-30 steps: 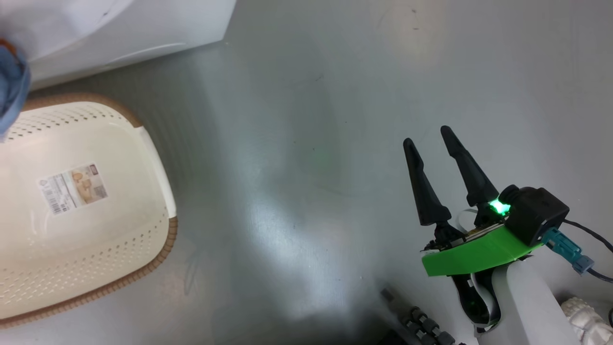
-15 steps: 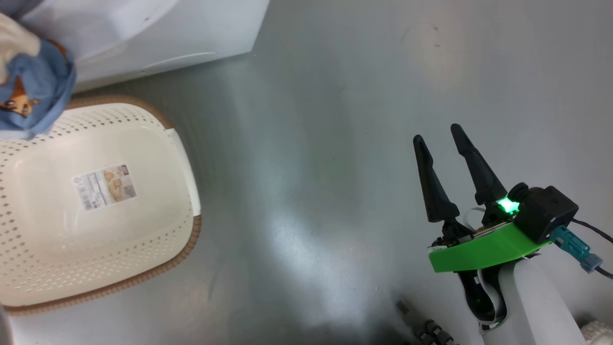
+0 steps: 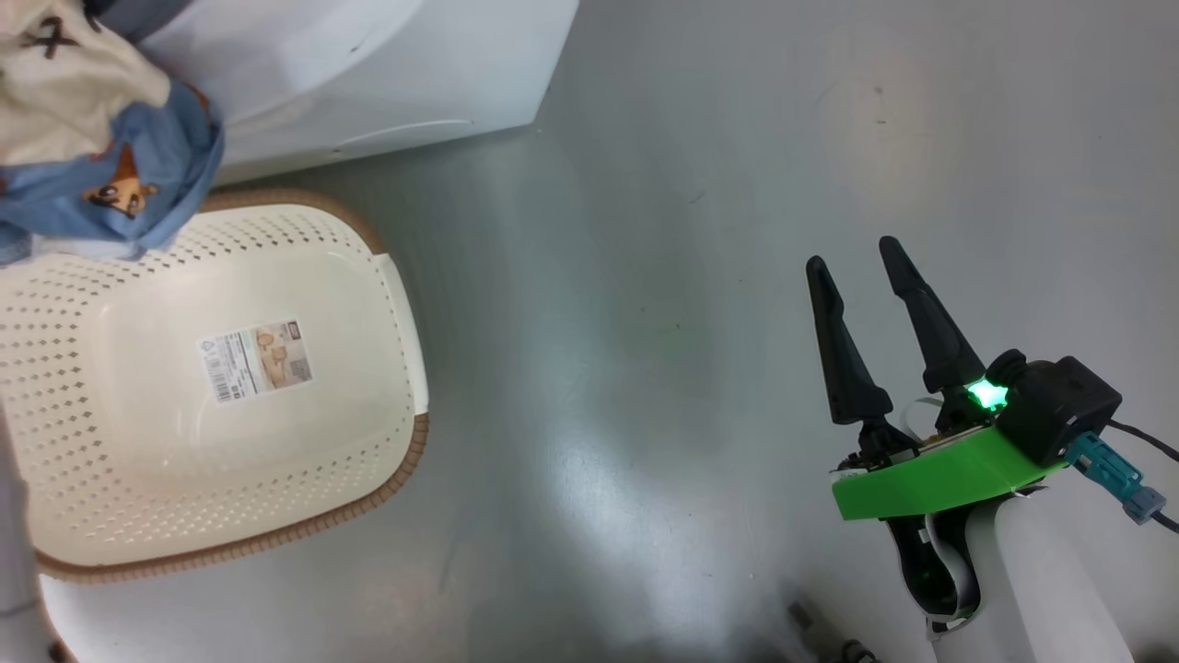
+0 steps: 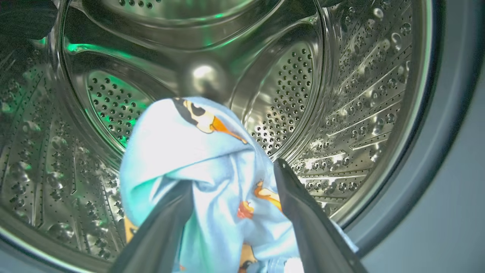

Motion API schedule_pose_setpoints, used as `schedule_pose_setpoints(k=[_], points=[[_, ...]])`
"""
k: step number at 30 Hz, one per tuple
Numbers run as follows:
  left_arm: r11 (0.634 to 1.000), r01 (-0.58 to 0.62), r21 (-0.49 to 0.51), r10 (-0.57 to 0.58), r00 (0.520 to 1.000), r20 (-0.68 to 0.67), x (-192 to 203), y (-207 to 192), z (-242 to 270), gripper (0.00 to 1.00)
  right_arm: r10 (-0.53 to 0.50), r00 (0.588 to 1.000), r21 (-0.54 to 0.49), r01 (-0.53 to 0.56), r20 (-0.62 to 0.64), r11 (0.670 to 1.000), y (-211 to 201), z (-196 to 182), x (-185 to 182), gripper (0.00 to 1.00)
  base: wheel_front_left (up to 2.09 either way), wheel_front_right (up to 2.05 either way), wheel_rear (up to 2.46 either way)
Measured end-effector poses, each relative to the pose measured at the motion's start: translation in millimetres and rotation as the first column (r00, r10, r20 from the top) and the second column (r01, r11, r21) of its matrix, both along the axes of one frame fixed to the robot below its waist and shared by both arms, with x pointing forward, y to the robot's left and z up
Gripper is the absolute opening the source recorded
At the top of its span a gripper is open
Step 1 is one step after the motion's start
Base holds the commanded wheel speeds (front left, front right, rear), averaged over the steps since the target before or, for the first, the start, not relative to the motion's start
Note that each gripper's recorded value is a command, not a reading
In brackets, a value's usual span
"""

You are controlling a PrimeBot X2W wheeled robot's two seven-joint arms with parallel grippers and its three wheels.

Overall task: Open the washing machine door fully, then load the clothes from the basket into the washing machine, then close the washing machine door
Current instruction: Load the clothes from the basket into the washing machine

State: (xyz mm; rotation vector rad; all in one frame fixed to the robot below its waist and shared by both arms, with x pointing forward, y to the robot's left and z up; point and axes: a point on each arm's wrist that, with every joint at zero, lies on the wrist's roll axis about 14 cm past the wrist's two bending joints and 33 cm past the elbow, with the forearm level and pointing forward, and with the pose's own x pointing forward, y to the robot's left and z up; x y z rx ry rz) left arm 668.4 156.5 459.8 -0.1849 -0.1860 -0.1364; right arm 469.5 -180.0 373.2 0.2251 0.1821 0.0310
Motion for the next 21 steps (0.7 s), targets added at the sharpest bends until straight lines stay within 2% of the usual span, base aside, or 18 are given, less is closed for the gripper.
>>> schedule_pose_setpoints(k=[8,17,21], points=[[1.0,-0.003,-0.003,0.003,0.999,-0.042,-21.8,1.5,-15.1,1.0,0.007,1.0,0.005,-0.007,0.009,1.0,3.1,3.3,1.4,1.0,0.0,0.0,0.0],[1.0,0.004,-0.007,-0.006,0.974,-0.228,-45.3,1.0,-70.8,1.0,0.007,1.0,0.005,-0.007,0.018,1.0,3.1,6.9,1.7,1.0,0.0,0.0,0.0],[1.0,0.003,-0.008,-0.005,0.967,-0.253,-48.8,2.5,-77.1,1.0,0.01,1.0,0.007,-0.01,0.019,1.0,4.2,7.0,2.2,1.0,0.0,0.0,0.0]])
